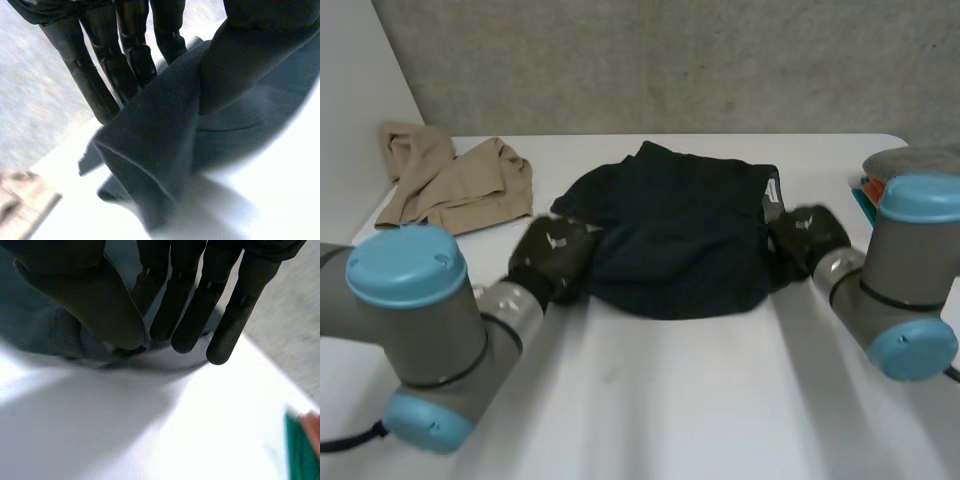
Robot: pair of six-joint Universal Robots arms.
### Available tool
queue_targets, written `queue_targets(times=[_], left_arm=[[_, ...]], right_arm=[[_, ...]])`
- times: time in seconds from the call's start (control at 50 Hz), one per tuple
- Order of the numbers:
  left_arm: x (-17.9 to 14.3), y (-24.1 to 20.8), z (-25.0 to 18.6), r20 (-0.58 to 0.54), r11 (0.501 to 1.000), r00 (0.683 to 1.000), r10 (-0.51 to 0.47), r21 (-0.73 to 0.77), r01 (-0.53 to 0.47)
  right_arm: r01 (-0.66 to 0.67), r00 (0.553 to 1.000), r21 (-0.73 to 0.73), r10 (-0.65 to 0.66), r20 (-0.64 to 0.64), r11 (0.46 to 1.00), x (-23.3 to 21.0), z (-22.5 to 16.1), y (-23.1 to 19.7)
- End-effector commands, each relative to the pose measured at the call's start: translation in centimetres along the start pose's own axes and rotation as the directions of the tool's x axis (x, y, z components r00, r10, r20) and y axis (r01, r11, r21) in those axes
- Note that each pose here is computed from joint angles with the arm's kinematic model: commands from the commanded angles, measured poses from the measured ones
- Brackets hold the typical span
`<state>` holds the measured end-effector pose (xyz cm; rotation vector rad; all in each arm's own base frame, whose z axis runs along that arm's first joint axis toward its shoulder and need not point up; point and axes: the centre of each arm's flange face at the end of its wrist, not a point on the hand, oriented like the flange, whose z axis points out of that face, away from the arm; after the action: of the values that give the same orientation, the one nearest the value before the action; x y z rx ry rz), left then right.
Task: Fold the laundry.
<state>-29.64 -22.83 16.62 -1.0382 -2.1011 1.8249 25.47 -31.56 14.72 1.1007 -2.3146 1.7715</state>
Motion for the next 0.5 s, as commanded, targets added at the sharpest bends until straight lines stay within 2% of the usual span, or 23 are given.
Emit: queue_targets(times=[0.02, 0.14, 0.26, 0.44, 0.5], left_arm=[[1.0, -0.1, -5.1, -0.089, 0.979, 0.996, -0.012, -0.206, -0.006], [1.4, -1.3, -9.0, -0.135, 0.962, 0.991, -0.016, -0.274, -0.022], [2.0, -2.8, -11.9, -0.181, 0.961, 0.983, -0.007, -0.275, -0.044], [3.0, -2.0, -11.9, -0.225, 0.947, 0.974, -0.010, -0.315, -0.063], [3.8, -2.3, -13.2, -0.275, 0.936, 0.961, -0.009, -0.341, -0.089]], right_arm=[[0.079, 0.996, -0.084, -0.074, 0.055, 0.993, -0.3, -4.7, 0.0], [0.187, 0.982, -0.130, -0.184, 0.040, 0.974, 1.4, -8.8, -0.4], [0.289, 0.956, -0.196, -0.270, 0.116, 0.937, 1.0, -12.9, -0.4], [0.299, 0.950, -0.256, -0.262, 0.168, 0.919, 0.7, -14.5, 0.3], [0.337, 0.932, -0.287, -0.274, 0.239, 0.897, 0.2, -16.3, 0.4]])
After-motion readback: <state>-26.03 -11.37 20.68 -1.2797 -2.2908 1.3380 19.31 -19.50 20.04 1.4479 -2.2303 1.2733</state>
